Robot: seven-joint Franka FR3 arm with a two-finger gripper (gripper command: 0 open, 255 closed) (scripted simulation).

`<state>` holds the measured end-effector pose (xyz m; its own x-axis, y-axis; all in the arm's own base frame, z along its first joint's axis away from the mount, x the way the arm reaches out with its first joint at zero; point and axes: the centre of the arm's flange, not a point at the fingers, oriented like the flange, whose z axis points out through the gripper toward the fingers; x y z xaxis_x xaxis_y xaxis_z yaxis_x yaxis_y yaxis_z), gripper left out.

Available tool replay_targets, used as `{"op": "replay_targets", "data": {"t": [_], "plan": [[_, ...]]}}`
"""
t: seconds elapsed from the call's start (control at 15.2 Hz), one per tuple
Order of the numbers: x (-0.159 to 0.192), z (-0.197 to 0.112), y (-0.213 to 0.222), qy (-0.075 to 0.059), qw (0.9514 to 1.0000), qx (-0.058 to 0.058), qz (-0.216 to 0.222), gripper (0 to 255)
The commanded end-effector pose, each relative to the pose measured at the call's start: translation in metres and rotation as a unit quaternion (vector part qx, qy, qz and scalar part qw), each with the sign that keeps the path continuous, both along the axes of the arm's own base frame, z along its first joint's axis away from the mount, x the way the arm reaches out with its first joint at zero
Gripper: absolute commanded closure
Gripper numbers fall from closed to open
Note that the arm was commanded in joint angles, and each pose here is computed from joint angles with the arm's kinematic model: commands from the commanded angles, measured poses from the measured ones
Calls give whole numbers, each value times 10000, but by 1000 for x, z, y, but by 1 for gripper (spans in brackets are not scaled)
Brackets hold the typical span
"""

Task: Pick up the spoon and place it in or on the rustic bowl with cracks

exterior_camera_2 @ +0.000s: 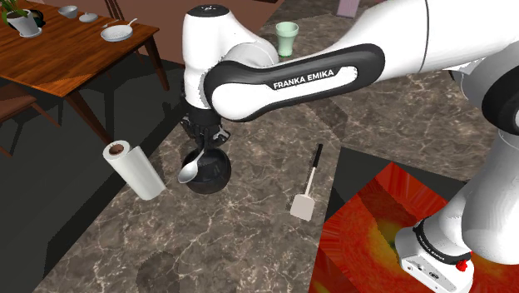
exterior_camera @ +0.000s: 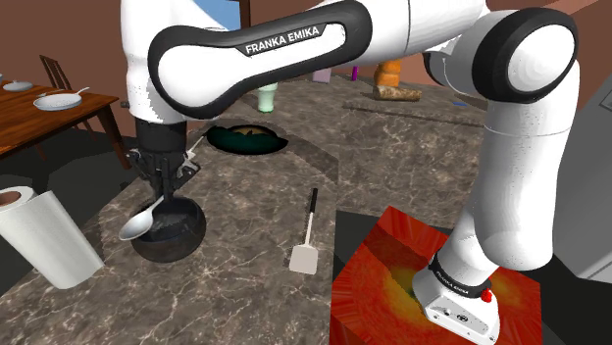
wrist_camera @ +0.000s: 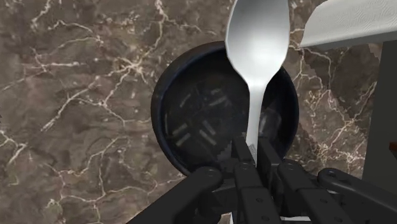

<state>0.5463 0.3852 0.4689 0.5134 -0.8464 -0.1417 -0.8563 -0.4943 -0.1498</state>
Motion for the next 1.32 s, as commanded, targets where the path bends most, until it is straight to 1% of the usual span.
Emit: {"op": "replay_targets", "data": {"t": [0.0, 0.26, 0.79, 0.86, 1.19, 1.25], "plan": [[0, -11, 0, -2, 10000, 1, 0, 255], [0, -34, 0, -2, 10000, 1, 0, 255], [0, -34, 0, -2, 10000, 1, 0, 255], [0, -34, 0, -2, 10000, 1, 0, 0], [0, -34, 0, -2, 10000, 1, 0, 0], [-1, -21, -2, -2, 10000, 1, 0, 0]]}}
